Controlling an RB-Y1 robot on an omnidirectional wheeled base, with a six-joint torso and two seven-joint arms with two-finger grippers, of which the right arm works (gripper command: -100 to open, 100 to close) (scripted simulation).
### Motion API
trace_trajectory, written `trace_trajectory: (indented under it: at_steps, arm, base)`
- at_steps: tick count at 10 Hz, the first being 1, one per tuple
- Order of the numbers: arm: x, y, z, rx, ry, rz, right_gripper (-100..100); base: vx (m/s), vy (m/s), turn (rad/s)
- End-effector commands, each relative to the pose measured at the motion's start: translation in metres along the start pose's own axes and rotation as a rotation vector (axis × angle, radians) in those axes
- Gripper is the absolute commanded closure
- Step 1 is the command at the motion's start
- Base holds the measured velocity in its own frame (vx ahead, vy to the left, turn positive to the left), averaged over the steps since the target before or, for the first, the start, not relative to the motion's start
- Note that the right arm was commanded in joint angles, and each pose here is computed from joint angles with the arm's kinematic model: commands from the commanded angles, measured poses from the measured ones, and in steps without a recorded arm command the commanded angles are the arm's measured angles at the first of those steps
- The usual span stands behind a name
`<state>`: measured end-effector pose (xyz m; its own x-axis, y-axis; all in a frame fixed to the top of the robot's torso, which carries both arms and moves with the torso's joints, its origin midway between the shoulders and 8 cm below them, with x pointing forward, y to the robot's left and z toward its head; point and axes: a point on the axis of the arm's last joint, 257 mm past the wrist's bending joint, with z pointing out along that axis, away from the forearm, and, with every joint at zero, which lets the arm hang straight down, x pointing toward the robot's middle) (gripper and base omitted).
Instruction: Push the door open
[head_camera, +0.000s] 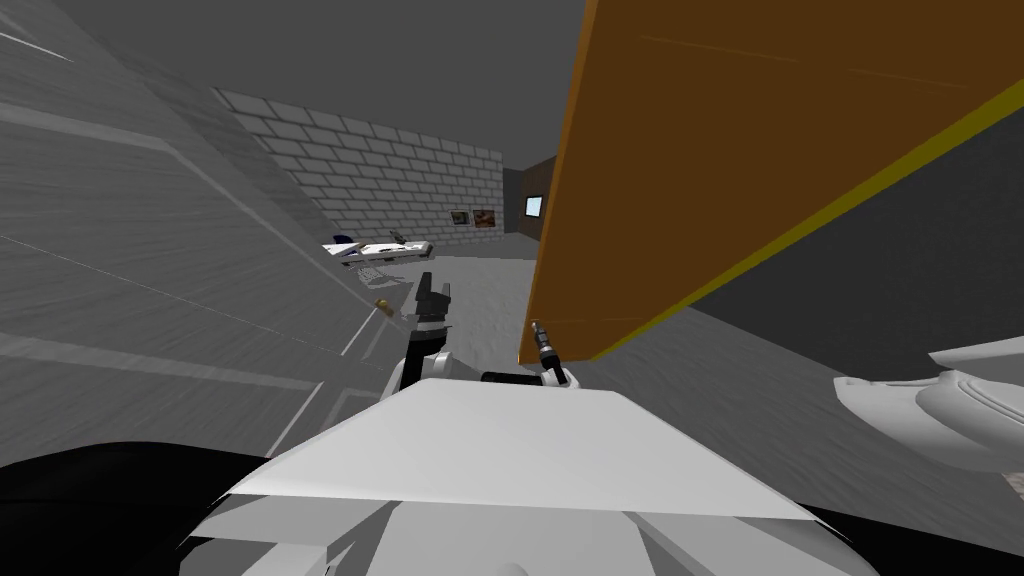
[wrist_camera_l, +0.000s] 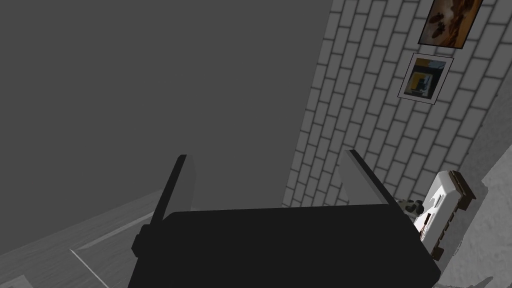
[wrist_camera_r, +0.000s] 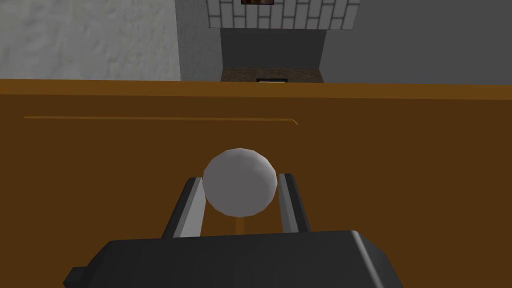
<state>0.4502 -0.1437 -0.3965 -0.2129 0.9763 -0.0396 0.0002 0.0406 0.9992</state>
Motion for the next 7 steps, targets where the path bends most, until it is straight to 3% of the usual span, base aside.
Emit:
trace_trajectory:
  at_steps: [1, 2, 3, 5, 6, 7]
  arm:
    - [-0.022, 0.0, 0.0013, 0.0, -0.035, -0.01, 100]
    - [-0.022, 0.005, 0.0037, -0.013, -0.035, -0.01, 100]
    - [-0.022, 0.0, 0.0013, 0.0, -0.035, -0.01, 100]
    - [-0.044, 0.0, 0.0006, 0.0, -0.08, -0.013, 100]
    - [-0.035, 0.001, 0.0007, -0.001, -0.067, -0.003, -100]
    - [-0.035, 0.001, 0.0007, -0.001, -0.067, -0.003, -100]
  base:
    - [0.155, 0.103, -0.042]
    - [0.079, 0.04, -0.041]
    - [0.024, -0.007, 0.022]
    - [0.135, 0.069, -0.123]
    - [-0.06, 0.064, -0.073]
    - [-0.185, 0.041, -0.018]
